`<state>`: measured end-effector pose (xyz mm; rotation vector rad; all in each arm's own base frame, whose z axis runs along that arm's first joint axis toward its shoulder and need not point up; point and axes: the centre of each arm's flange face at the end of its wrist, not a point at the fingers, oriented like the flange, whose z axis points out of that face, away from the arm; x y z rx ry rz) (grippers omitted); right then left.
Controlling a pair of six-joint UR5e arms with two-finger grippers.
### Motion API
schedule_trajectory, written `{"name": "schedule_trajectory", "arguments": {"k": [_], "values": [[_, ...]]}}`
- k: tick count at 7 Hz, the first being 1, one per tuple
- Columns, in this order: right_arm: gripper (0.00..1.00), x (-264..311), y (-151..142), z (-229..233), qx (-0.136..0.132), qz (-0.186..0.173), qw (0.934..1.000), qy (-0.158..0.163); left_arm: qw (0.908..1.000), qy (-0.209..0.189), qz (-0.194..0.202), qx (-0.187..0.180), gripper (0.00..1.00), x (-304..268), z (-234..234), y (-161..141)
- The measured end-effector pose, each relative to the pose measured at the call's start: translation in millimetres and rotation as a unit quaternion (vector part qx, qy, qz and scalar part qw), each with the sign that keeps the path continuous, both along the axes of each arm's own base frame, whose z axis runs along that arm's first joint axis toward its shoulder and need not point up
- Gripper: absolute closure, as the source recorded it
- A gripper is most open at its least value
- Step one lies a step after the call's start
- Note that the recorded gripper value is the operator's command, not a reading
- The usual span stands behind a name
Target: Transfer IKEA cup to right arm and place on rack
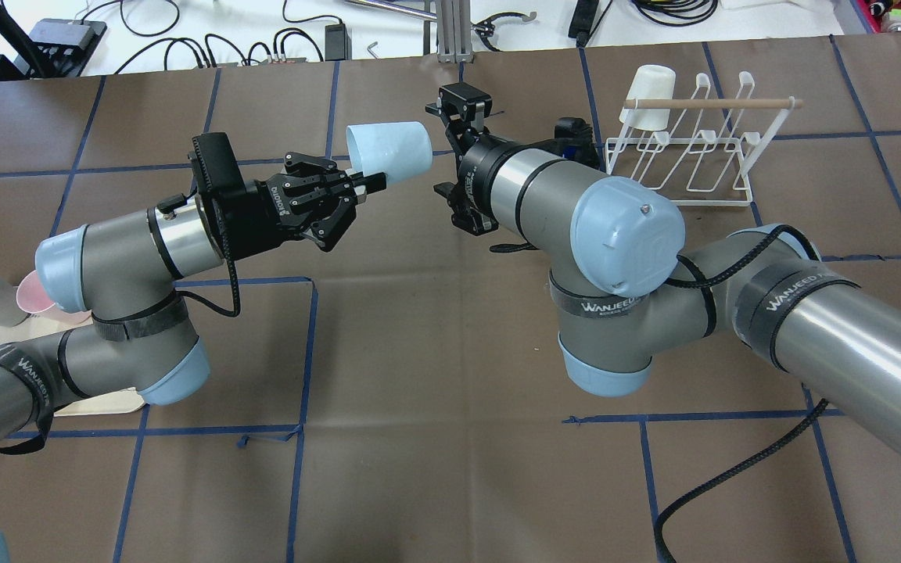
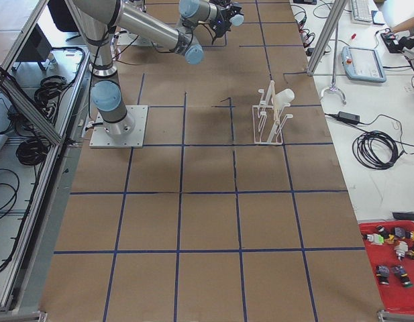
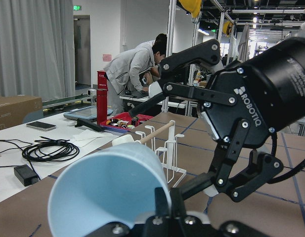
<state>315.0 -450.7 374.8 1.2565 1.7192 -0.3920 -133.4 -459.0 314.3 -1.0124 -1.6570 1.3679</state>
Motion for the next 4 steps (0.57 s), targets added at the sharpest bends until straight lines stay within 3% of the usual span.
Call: {"name": "schedule_trajectory", "arguments": {"k": [4], "values": [[0.02,25,-15,-5,0.003,0.013,0.9999,-0.005,1.0,0.0,0.0,0.001,0.97,-1,0,0]]}}
